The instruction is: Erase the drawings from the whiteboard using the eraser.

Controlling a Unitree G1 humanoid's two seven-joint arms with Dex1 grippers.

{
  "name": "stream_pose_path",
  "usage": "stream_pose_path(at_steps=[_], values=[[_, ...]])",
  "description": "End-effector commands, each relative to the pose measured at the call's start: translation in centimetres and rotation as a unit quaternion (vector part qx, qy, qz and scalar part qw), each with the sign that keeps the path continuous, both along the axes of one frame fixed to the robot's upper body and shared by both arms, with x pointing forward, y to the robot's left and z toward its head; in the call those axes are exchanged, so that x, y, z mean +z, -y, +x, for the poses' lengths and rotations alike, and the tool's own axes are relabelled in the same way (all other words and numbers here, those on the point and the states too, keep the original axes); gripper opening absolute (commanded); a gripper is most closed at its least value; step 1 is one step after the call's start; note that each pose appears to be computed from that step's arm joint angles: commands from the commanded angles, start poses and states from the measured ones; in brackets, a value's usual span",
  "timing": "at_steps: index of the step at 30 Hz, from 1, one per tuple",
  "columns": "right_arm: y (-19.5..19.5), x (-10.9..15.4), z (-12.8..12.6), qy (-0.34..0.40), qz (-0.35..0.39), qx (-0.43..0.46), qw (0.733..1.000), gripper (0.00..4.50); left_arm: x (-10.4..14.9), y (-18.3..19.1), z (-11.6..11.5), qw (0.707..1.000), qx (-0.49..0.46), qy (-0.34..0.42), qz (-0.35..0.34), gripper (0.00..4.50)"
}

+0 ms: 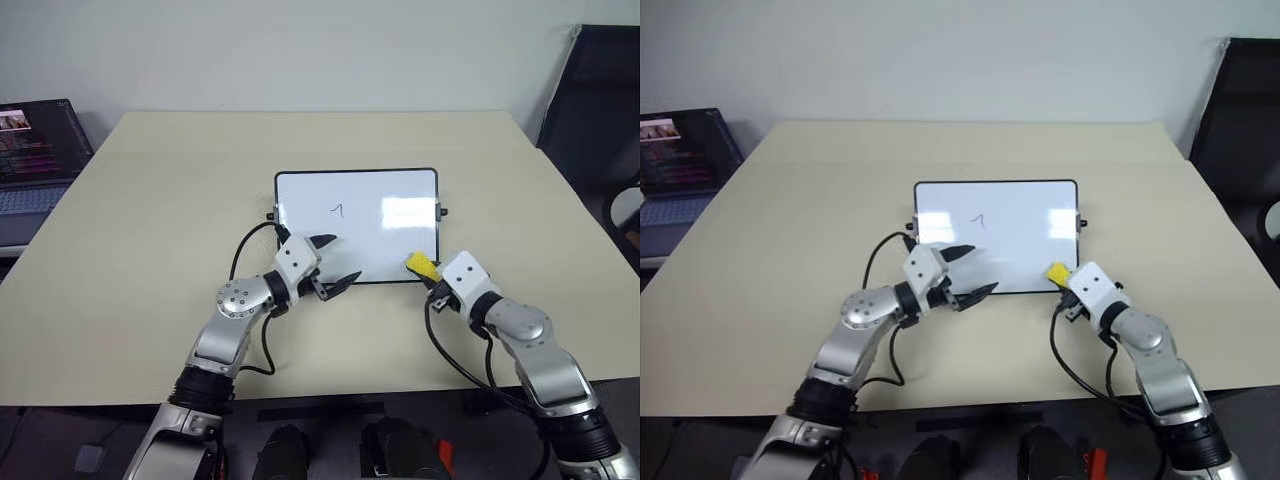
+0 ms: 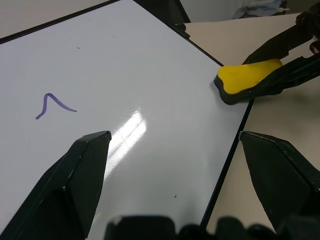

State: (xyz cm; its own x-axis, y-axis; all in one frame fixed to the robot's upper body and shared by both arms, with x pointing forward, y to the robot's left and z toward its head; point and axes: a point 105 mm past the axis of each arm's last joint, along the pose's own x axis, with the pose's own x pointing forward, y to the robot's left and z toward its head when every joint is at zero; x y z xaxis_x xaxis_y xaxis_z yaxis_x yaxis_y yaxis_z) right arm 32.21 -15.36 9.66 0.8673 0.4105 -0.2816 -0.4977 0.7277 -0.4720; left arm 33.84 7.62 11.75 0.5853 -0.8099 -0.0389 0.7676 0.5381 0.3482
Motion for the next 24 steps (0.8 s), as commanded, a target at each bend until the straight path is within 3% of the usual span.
stream_pose_path(at_steps=[1,12,24], values=[[1.9,-0.4,0.1,-0.016,-0.006,-0.040,0.999,1.10,1.2,0.5,0.0,1.000,-0.012,0.027,-0.006,4.50],[-1.3,3.9,0.3,0.065,0.121,0.010,0.990,1.10,1.1,0.8,-0.3,1.000,-0.012,0.026,-0.014,4.50],[-3.5,6.0,2.0,0.123,0.126,0.037,0.984,1.10,1.5,-1.3,0.4,0.998,0.041,0.049,0.000,4.50]])
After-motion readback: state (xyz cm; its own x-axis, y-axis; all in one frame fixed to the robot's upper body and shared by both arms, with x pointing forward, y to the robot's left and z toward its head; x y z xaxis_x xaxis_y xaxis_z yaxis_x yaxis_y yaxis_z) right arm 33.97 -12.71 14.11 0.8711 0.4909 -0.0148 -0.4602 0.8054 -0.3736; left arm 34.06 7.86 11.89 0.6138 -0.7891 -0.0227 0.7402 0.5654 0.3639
